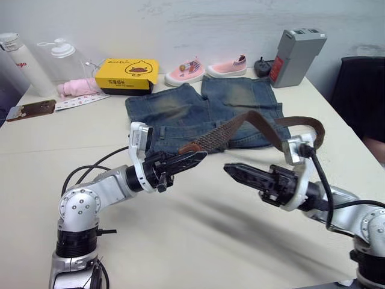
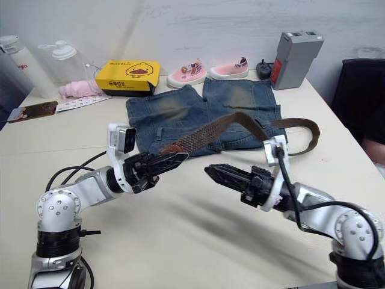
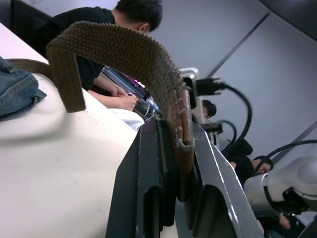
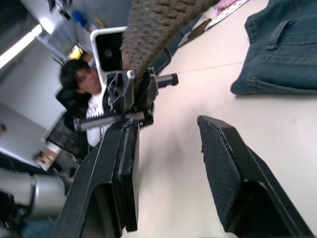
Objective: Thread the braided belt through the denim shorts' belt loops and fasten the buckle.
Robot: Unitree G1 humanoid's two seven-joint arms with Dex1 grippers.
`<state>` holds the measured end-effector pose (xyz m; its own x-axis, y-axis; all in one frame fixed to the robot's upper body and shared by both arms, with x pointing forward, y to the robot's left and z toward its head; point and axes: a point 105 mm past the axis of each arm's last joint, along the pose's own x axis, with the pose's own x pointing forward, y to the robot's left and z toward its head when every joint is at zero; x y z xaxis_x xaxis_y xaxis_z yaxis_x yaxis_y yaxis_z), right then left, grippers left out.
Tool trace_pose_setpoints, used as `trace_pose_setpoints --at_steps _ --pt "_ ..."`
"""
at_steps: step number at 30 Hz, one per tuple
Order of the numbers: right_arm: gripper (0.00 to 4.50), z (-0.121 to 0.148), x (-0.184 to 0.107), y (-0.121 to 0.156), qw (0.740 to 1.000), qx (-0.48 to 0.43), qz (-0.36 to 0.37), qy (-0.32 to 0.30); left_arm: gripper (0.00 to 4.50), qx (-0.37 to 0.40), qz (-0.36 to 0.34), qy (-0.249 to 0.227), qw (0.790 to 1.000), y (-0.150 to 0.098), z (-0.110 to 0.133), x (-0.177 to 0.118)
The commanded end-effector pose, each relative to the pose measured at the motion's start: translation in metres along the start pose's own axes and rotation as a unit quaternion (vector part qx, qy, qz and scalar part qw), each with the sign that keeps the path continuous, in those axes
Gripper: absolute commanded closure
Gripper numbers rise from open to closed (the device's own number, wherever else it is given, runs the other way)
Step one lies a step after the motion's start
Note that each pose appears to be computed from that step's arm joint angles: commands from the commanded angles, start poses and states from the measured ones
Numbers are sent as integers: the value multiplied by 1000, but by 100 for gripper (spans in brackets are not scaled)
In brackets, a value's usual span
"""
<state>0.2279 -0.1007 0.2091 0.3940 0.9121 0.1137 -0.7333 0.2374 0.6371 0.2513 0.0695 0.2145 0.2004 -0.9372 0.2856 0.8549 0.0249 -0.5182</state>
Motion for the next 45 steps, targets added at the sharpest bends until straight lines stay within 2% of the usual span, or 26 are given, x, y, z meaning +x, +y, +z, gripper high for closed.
trace_pose_setpoints --at_steps 1,4,14,17,20,25,29,30,33,35,37,39,40,42,43,44,45 --pt "244 18 20 9 992 72 44 -94 450 4 -15 -6 1000 -12 6 2" --pt "244 36 25 15 982 92 73 -151 450 -1 -8 -4 1000 -11 4 1" --pt "244 55 34 9 964 136 72 -215 450 -5 -2 -3 1000 -12 3 1" --pt "325 58 33 5 962 140 64 -226 450 -5 -1 -1 1000 -12 2 0" --pt "445 58 32 2 961 140 55 -230 450 -4 2 -1 1000 -12 2 -1" --pt "445 55 34 0 963 137 48 -225 450 2 8 1 1000 -11 3 1" --pt "450 58 30 1 962 131 46 -236 287 11 18 16 1000 -7 0 2" --pt "450 60 25 0 959 132 43 -246 271 33 34 32 998 -1 -3 2" --pt "450 72 4 -11 944 139 13 -299 156 115 75 103 985 19 -13 -2" --pt "450 79 -12 -17 932 143 -2 -333 77 194 106 150 964 39 -15 -3" --pt "450 83 -24 -19 925 138 -16 -354 9 287 129 203 927 63 -16 -3" --pt "450 85 -33 -20 919 134 -30 -369 4 377 151 245 880 90 -15 -1" --pt "450 86 -35 -20 918 133 -33 -372 4 401 151 255 867 97 -15 -1" --pt "450 87 -39 -21 914 134 -41 -382 4 468 159 279 823 120 -9 6" --pt "450 87 -42 -19 912 130 -44 -388 4 512 168 304 786 139 -5 12" --pt "450 87 -44 -17 910 127 -45 -391 4 541 170 322 758 151 -4 16" --pt "450 87 -45 -16 910 125 -46 -393 4 557 169 332 742 158 -3 18"
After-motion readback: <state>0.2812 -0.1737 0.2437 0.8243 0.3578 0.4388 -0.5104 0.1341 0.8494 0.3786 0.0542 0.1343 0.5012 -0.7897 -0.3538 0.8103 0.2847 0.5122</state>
